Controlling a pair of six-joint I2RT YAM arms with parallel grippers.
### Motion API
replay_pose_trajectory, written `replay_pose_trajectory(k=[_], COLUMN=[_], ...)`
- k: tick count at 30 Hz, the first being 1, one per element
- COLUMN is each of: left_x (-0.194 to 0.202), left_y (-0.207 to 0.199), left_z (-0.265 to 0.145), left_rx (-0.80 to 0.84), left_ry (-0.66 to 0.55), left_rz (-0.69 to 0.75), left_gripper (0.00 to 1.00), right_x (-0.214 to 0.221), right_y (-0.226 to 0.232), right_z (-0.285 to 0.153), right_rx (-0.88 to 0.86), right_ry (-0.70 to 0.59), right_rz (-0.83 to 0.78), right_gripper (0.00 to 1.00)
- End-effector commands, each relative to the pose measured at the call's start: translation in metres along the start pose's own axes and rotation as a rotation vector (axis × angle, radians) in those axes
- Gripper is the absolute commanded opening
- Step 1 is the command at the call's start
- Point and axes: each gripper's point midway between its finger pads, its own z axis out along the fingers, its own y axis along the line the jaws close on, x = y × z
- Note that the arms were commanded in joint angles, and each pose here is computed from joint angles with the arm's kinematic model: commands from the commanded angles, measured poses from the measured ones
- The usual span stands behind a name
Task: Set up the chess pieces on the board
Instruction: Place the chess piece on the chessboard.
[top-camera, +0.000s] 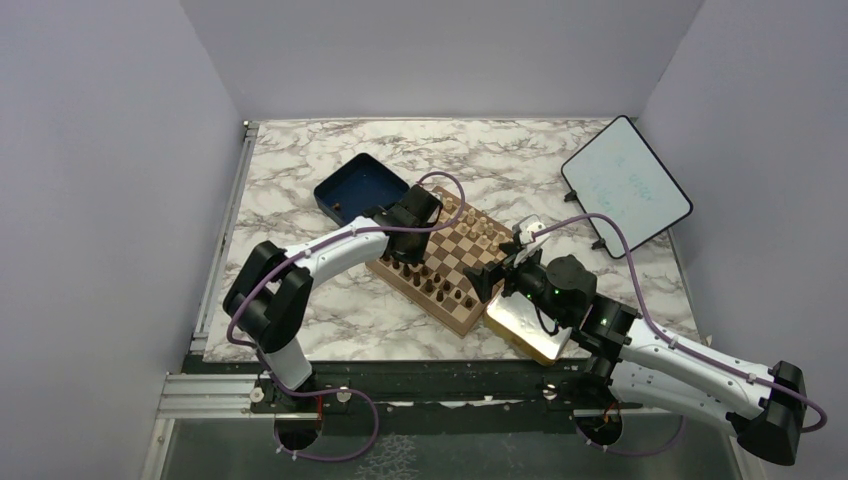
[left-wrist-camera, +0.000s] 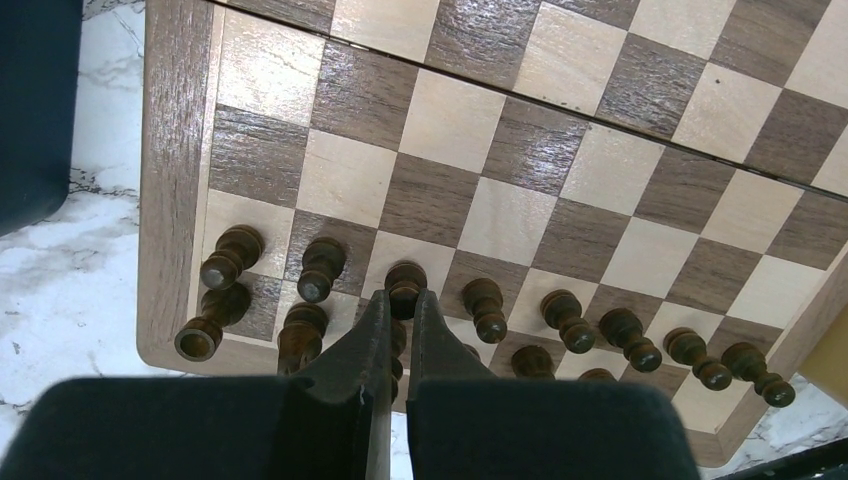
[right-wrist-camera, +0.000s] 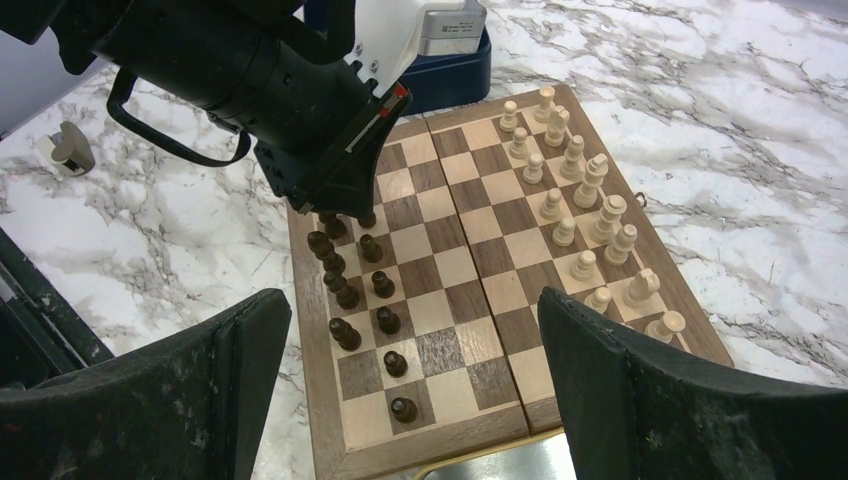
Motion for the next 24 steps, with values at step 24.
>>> replay_pose_trajectory(k=[24], left_x=[-0.004], left_y=[-0.006], left_z=[-0.01], left_rx=[0.03], left_ry=[-0.023], left_rz=[-0.003], left_gripper=[0.2], right_x=[-0.01], right_y=[0.003], right_z=[0.002], right_rx=[-0.001], right_ry=[-0.02], right_rz=[0.009], right_gripper=[1.0])
